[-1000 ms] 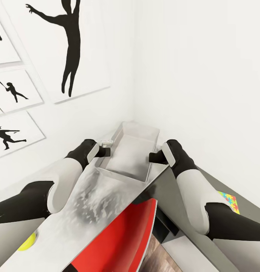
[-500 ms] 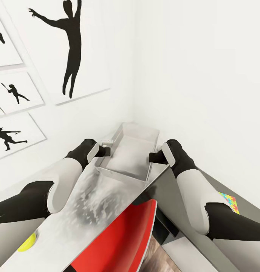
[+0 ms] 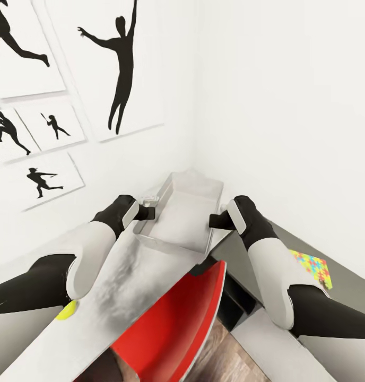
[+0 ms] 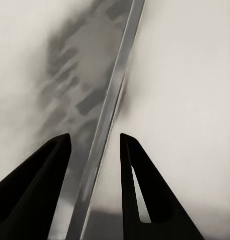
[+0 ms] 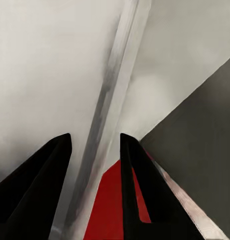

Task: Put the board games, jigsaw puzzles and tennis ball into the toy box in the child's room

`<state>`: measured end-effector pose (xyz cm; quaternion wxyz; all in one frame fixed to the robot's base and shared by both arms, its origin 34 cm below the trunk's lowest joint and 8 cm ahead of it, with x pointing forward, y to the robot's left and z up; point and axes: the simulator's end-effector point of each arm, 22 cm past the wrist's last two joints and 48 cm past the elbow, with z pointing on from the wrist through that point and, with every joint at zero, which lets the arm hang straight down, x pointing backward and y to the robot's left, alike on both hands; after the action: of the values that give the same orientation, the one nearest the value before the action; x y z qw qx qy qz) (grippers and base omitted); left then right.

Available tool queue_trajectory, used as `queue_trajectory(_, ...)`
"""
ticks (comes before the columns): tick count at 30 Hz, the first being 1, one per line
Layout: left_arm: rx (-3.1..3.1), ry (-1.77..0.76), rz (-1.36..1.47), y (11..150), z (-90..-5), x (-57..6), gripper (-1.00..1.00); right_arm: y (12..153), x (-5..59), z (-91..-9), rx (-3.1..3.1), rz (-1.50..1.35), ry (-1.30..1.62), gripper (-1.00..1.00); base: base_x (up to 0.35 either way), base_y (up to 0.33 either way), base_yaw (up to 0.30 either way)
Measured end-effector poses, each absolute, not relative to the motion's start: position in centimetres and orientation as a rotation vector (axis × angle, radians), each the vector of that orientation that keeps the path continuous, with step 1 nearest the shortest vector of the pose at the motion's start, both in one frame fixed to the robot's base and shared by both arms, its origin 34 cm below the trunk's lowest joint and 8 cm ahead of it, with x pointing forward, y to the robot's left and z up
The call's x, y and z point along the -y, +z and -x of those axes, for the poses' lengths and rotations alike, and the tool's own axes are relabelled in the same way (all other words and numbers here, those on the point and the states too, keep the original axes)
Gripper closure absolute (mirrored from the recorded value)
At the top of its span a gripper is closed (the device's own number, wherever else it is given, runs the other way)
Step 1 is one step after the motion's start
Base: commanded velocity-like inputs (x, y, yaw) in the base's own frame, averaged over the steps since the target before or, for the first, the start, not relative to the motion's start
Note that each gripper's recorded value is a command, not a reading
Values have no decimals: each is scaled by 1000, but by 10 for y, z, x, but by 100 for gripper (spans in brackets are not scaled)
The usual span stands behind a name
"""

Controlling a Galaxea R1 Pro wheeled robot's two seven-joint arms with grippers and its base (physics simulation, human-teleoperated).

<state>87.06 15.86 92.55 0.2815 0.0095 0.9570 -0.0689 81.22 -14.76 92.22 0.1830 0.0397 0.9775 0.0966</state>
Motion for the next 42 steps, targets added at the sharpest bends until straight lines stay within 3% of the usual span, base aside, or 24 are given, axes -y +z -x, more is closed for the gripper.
queue_trajectory(28,-2555,-184,-25,933,-871,-159,100,929,147,-813,-2749,-110,273,100,-200,233,-25)
queue_trajectory(42,-2557,-186,-23,931,-871,-159,100,928,147,-812,-2751,-110,273,100,-20,98,-8)
